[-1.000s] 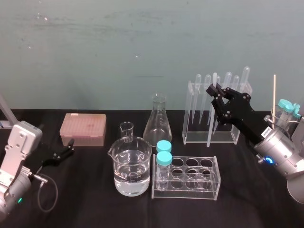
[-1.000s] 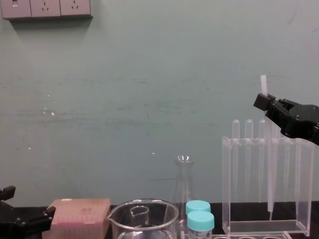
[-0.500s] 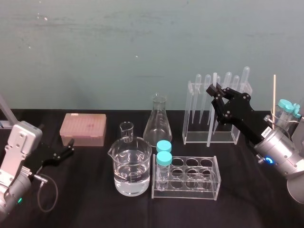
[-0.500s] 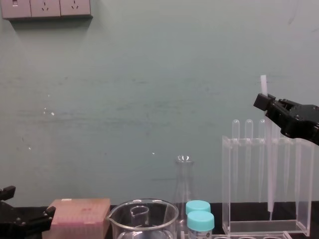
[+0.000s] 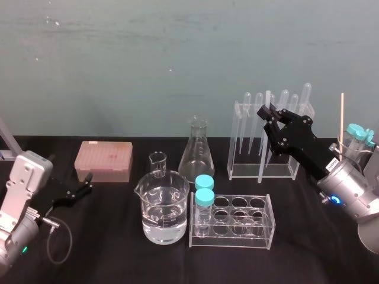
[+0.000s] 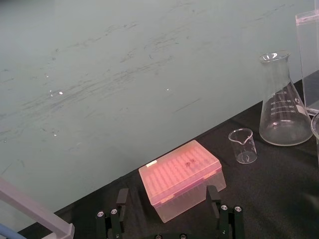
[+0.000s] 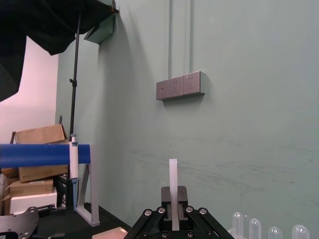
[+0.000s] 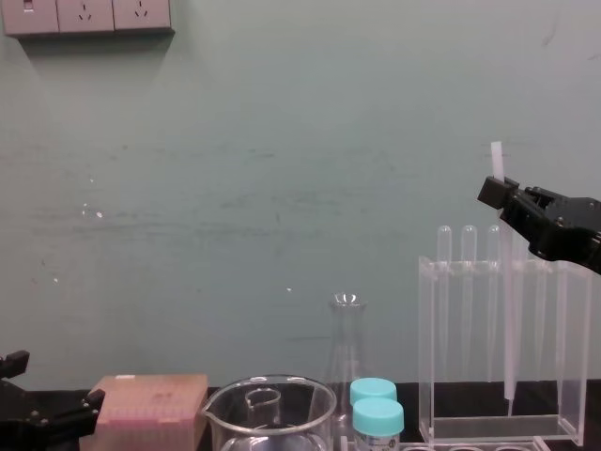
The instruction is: Pick up the stirring rod with one hand, then place it down.
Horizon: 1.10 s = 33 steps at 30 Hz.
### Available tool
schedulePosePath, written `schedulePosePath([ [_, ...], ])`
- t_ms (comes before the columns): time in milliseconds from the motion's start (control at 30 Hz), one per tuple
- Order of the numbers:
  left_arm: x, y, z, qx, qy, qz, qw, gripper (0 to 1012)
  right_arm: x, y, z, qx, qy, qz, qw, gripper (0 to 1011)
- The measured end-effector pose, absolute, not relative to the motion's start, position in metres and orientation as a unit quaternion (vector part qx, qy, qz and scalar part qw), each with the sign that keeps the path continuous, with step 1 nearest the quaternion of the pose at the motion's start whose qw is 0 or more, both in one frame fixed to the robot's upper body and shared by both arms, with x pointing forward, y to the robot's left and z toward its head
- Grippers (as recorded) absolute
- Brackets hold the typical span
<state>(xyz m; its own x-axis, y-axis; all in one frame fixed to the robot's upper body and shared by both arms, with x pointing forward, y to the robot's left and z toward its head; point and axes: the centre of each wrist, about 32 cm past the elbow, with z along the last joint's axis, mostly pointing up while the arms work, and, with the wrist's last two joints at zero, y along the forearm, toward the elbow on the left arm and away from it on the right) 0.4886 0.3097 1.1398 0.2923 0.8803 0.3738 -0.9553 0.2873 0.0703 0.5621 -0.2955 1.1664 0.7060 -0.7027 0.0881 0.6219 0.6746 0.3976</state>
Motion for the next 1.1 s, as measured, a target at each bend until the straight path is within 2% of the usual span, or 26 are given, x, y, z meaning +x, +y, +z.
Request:
schedulePosePath([
  [333, 0.489, 0.310, 1.140, 0.141, -0.132, 0.580, 0.791, 1000, 0.562, -0.296, 1.166, 0.170, -0.119, -0.361, 0.909, 64],
  [600, 0.489, 0.310, 1.140, 0.141, -0.132, 0.580, 0.791, 1000, 0.556, -0.305, 1.169, 0.148, -0.117, -0.337, 0.922, 64],
  [1100, 0.489, 0.310, 1.140, 0.142, -0.132, 0.580, 0.791, 1000, 0.554, -0.309, 1.162, 0.131, -0.107, -0.319, 0.932, 64],
])
